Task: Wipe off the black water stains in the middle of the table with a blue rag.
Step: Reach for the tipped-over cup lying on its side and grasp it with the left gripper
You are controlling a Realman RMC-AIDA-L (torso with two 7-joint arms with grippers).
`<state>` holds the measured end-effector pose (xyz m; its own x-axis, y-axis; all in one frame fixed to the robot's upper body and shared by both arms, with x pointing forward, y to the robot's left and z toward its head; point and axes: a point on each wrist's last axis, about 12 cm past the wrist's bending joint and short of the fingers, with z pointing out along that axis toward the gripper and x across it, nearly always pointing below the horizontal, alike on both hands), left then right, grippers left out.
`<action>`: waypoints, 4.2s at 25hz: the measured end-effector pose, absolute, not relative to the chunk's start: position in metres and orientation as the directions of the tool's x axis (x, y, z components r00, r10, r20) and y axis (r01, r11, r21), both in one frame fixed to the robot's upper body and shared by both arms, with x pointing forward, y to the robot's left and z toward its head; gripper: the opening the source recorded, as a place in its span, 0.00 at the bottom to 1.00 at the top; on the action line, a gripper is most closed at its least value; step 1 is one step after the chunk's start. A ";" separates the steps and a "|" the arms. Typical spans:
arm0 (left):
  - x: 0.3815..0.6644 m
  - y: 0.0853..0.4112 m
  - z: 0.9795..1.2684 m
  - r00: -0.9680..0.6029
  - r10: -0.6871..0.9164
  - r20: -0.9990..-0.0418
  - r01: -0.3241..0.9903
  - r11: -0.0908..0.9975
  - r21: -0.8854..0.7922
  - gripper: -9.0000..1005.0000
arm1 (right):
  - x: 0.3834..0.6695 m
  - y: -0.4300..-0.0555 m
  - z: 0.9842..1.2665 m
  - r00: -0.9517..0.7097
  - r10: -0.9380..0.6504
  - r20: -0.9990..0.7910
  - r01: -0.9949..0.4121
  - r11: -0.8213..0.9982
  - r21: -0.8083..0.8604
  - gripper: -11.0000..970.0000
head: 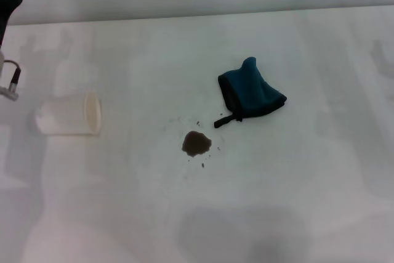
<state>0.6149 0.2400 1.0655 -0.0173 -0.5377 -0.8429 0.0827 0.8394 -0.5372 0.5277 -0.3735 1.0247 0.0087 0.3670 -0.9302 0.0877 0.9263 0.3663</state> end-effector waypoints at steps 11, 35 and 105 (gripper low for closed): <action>0.603 0.248 1.050 -0.068 -0.543 -0.837 0.031 0.837 -0.546 0.86 | 0.546 -0.355 1.024 -0.043 0.377 -0.925 0.061 0.925 0.374 0.87; 0.582 0.310 1.055 -0.093 -0.451 -0.888 0.222 0.860 -0.460 0.86 | 0.520 -0.361 1.014 -0.056 0.325 -0.944 0.051 0.945 0.323 0.87; 0.660 0.312 1.189 -0.206 0.655 -0.727 0.882 0.445 0.152 0.86 | 0.534 -0.326 0.987 -0.249 0.454 -0.856 0.175 0.890 0.421 0.86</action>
